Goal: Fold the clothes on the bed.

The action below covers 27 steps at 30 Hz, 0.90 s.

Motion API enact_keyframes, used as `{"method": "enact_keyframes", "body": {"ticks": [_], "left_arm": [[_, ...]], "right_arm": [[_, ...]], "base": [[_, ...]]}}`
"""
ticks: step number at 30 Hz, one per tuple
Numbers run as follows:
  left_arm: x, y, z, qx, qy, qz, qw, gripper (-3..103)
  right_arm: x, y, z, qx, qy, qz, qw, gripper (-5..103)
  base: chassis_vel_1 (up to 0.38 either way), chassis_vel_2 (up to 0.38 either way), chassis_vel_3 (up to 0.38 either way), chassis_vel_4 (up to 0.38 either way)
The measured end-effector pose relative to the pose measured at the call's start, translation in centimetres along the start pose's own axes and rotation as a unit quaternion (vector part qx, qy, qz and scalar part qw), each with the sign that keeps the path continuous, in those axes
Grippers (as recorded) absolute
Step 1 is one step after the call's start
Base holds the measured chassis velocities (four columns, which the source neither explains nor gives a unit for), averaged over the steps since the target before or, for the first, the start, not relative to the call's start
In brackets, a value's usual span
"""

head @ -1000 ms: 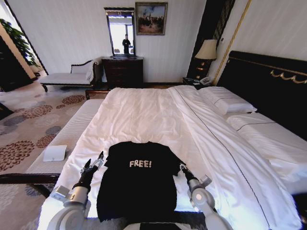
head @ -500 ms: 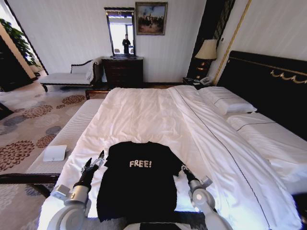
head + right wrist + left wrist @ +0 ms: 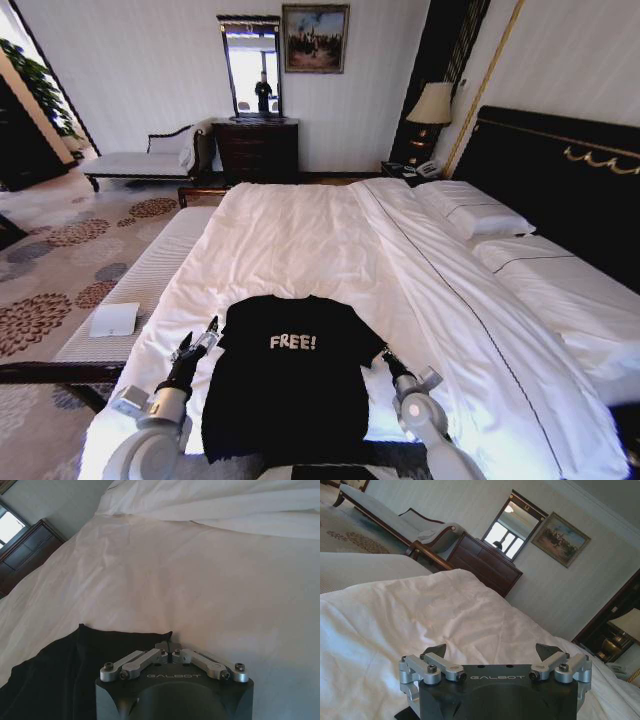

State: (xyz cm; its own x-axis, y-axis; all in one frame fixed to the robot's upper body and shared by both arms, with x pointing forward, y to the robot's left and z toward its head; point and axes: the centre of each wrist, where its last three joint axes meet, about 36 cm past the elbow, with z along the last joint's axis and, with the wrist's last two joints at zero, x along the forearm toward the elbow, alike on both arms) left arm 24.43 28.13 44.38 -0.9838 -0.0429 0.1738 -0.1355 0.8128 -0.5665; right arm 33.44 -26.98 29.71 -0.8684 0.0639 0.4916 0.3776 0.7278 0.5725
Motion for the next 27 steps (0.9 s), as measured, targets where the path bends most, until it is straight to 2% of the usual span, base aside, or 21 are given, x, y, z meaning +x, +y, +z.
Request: {"method": "enact_keyframes", "body": {"ticks": [27], "left_arm": [[-0.2, 0.1, 0.7, 0.001, 0.001, -0.006, 1.0000, 100]], "right_arm": [[0.8, 1.2, -2.3, 0.002, -0.043, -0.022, 0.999, 0]], "base": [[0.000, 0.000, 0.000, 0.000]]}}
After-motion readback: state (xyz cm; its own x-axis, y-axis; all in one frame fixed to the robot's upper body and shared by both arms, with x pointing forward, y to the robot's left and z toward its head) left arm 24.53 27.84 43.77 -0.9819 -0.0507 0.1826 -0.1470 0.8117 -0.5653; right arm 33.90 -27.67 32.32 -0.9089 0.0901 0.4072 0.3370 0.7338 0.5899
